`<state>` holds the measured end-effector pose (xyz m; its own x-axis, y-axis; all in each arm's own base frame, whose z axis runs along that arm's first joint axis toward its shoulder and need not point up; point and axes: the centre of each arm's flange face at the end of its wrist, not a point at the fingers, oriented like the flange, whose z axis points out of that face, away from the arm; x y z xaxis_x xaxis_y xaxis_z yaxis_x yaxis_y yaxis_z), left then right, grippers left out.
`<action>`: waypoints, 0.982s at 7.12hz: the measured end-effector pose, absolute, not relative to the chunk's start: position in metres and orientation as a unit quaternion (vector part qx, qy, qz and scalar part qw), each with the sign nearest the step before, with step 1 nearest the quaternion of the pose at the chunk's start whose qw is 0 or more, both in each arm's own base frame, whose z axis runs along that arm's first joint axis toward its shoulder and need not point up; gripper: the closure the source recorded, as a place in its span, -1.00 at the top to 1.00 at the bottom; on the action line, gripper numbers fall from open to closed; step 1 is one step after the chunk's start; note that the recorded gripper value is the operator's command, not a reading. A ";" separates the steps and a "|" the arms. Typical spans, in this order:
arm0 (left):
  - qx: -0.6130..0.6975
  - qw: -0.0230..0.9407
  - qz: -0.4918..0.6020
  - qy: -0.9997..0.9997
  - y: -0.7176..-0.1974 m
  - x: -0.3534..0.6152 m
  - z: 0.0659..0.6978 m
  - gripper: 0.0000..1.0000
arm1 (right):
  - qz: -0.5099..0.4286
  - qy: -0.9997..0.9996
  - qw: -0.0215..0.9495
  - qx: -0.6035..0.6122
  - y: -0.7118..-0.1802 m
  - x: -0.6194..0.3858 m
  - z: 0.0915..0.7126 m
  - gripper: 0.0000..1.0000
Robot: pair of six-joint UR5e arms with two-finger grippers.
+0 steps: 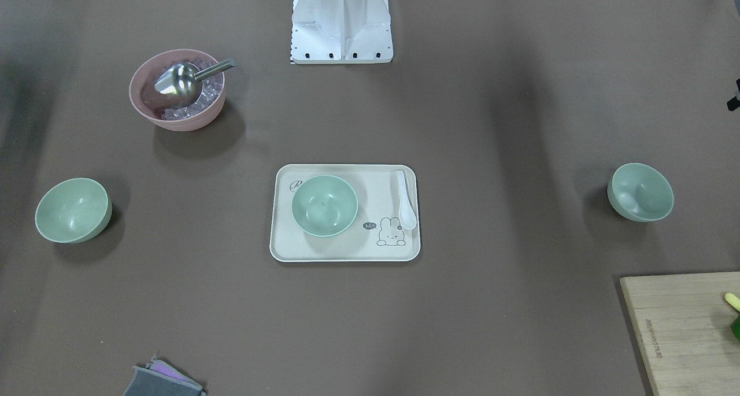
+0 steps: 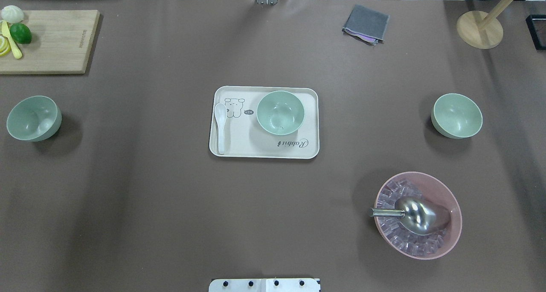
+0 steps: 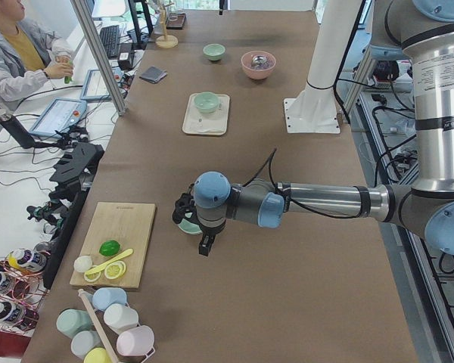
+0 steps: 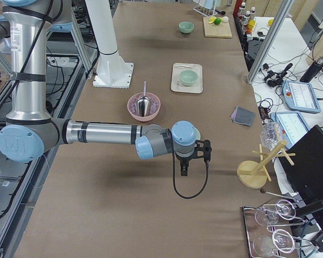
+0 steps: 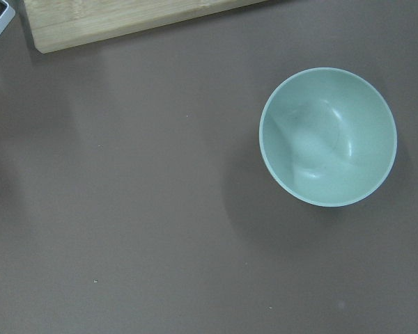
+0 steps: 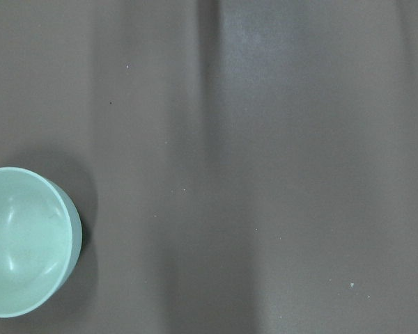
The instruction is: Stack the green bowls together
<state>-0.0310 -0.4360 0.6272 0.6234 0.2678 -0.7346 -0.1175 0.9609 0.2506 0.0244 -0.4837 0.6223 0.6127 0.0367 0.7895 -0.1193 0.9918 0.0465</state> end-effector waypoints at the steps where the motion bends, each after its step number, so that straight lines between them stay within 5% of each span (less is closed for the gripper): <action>1: 0.088 0.897 0.107 0.420 -0.438 -0.031 0.632 0.97 | 0.035 -0.436 0.898 0.048 -0.486 0.029 0.623 1.00; 7: 0.088 0.899 0.106 0.415 -0.457 -0.031 0.638 0.97 | -0.056 -0.403 0.913 0.041 -0.496 0.041 0.637 1.00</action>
